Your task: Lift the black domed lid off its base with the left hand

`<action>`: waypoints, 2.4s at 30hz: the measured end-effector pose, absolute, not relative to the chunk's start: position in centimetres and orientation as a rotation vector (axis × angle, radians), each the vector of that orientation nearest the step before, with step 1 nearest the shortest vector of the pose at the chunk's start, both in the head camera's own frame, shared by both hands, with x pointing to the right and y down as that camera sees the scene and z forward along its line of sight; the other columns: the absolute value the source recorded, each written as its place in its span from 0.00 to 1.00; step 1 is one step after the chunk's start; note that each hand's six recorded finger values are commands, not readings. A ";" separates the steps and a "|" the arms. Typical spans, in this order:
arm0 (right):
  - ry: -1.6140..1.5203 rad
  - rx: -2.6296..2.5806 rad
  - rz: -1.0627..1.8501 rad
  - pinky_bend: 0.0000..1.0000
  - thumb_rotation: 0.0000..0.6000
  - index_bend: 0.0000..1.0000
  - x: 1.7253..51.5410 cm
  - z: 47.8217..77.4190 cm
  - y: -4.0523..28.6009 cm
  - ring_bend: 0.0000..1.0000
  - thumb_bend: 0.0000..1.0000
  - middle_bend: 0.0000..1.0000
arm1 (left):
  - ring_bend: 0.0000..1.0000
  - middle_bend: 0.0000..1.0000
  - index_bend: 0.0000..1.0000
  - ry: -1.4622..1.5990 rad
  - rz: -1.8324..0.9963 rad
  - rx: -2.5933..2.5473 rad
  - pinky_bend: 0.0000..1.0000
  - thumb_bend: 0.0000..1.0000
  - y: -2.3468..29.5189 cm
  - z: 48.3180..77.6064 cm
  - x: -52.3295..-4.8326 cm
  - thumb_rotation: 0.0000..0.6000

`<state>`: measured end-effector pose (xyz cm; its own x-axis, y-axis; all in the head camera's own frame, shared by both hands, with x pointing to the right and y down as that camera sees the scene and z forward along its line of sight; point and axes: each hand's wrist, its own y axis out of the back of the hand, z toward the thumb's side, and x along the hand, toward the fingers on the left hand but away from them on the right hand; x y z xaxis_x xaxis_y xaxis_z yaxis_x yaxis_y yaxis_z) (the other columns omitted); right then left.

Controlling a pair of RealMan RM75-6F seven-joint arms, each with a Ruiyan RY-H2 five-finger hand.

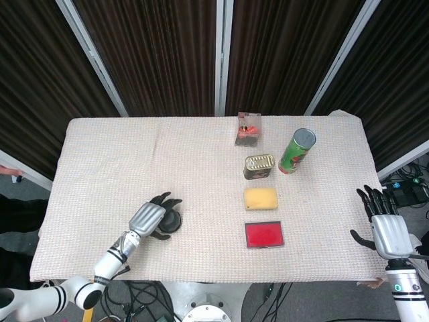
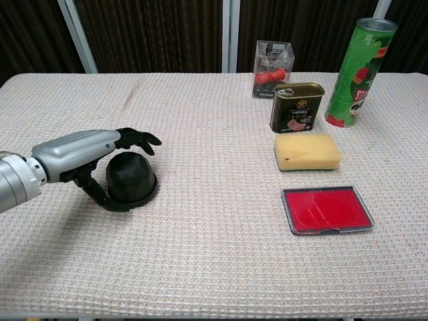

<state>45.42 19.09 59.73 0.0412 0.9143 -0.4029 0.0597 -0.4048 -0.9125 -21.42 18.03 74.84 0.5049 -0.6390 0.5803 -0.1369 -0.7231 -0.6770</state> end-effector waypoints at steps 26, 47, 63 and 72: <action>-0.997 -1.585 1.469 0.00 1.00 0.00 45.4 60.3 19.2 0.00 0.10 0.02 | 0.00 0.25 0.12 0.644 -1.198 -2.196 0.16 0.03 17.6 76.0 -21.8 1.00; -1.001 -1.584 1.480 0.00 1.00 0.00 45.8 60.5 19.3 0.00 0.10 0.02 | 0.02 0.39 0.15 0.671 -1.185 -2.204 0.16 0.14 17.5 75.6 -21.6 1.00; -1.009 -1.586 1.484 0.00 1.00 0.00 46.0 60.6 19.3 0.00 0.10 0.02 | 0.10 0.43 0.44 0.697 -1.182 -2.205 0.20 0.19 17.1 75.0 -21.5 1.00; -1.019 -1.577 1.483 0.00 1.00 0.00 46.3 60.4 19.2 0.00 0.10 0.02 | 0.19 0.45 0.47 0.663 -1.179 -2.168 0.36 0.20 16.3 74.0 -21.7 1.00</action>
<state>46.28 19.22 60.40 0.0201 0.9085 -0.4175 0.0642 -0.4179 -0.9062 -21.70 16.30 74.01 0.4865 -0.6588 0.5738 -0.1487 -0.7096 -0.6887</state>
